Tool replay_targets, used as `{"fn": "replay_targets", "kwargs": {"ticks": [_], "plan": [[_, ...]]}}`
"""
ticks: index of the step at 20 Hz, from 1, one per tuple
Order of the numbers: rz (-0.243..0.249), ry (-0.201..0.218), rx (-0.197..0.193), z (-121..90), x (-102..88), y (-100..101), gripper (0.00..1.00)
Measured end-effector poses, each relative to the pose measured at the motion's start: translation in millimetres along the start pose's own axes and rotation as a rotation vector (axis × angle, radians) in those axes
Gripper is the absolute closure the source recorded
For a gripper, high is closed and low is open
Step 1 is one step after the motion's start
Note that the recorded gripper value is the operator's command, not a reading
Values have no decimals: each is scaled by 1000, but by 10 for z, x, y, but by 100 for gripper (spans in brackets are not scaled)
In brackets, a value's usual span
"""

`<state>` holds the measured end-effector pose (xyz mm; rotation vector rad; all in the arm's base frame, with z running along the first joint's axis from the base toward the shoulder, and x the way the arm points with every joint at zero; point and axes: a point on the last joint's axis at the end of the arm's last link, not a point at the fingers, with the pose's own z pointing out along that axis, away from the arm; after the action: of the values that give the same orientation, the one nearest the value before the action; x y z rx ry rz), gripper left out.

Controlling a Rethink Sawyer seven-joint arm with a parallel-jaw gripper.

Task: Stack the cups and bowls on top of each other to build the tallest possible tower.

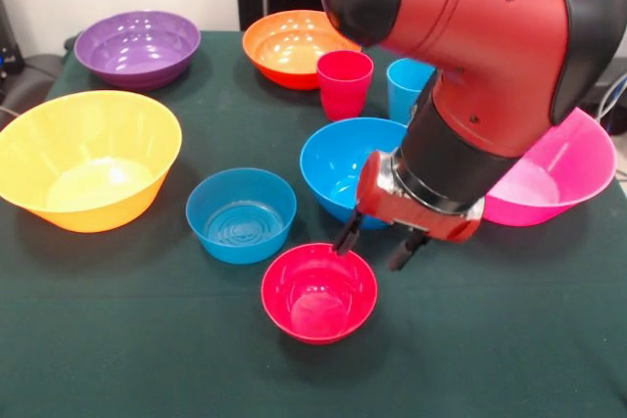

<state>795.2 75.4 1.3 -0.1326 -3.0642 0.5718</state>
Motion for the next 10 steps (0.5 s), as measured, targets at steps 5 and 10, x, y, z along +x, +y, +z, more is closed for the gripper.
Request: {"fn": "replay_targets", "kwargs": {"ticks": [5, 10], "plan": [[14, -5, 5, -174, -5, -128, 0], [22, 0, 5, -211, 64, -207, 0]]}}
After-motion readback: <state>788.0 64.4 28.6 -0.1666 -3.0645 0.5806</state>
